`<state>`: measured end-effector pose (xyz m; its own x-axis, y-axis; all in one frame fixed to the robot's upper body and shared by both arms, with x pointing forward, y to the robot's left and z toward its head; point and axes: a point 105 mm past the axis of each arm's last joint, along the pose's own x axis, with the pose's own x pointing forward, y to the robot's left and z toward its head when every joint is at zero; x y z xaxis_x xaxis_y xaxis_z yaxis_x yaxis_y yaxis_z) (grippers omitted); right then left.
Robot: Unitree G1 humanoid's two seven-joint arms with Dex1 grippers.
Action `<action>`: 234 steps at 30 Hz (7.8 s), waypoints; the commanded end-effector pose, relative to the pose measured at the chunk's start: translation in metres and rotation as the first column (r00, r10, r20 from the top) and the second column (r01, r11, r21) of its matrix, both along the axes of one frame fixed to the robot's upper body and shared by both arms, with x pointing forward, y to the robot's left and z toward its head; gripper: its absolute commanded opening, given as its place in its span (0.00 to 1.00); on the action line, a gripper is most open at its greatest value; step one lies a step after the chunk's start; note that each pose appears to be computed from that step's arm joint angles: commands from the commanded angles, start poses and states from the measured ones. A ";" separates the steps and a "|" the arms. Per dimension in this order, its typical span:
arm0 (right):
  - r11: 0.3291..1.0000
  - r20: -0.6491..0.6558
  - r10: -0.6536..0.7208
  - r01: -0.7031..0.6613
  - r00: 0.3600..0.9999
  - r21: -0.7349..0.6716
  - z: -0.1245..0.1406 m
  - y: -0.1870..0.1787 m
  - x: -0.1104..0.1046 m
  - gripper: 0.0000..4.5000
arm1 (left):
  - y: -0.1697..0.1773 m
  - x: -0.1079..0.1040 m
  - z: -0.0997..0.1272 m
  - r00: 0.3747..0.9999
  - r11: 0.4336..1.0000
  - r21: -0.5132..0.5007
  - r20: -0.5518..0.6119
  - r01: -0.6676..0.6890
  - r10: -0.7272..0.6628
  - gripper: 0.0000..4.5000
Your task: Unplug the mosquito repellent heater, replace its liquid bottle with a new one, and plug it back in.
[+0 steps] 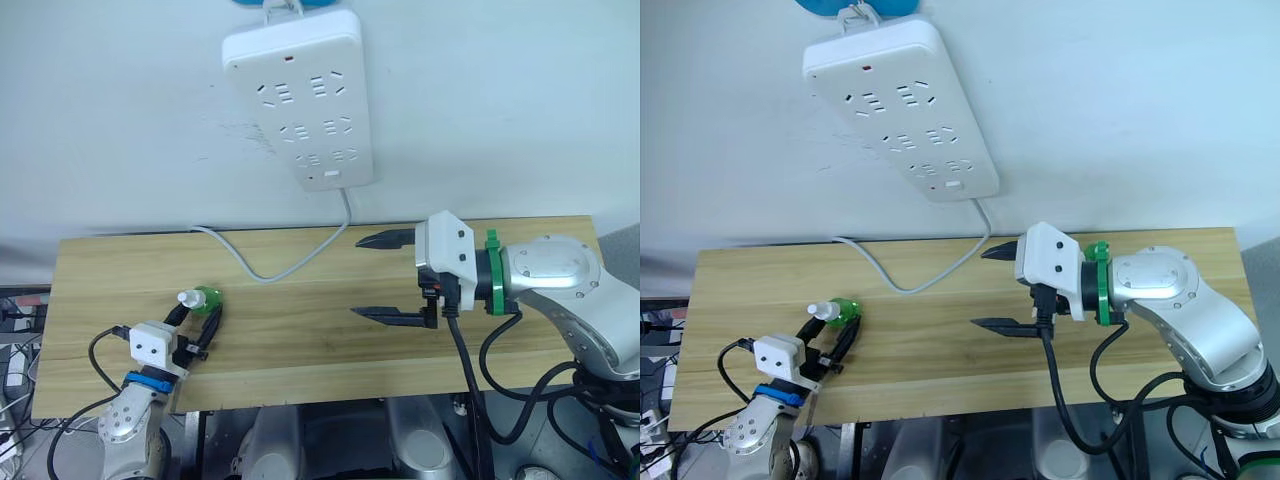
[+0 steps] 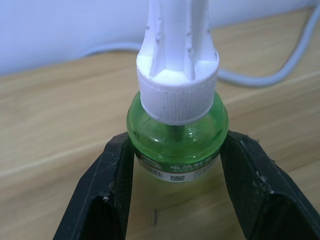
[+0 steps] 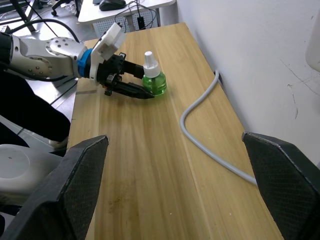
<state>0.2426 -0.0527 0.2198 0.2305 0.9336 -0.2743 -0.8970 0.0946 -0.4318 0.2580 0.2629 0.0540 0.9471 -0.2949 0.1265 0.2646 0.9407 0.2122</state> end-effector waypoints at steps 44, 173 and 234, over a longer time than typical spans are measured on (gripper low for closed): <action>0.974 0.006 0.029 -0.030 1.000 0.226 0.029 0.026 0.010 1.00 | -0.109 0.016 0.149 0.692 0.652 0.248 -0.130 0.716 -0.710 0.50; 0.905 0.116 0.424 -0.424 0.898 -0.022 0.027 0.048 0.024 0.78 | -0.156 0.001 0.185 0.456 0.376 0.405 -0.119 0.834 -0.882 0.50; 0.965 0.025 0.132 -0.134 0.991 0.227 0.048 0.054 0.015 0.38 | -0.153 0.006 0.179 0.658 0.626 0.327 0.017 0.708 -0.753 0.50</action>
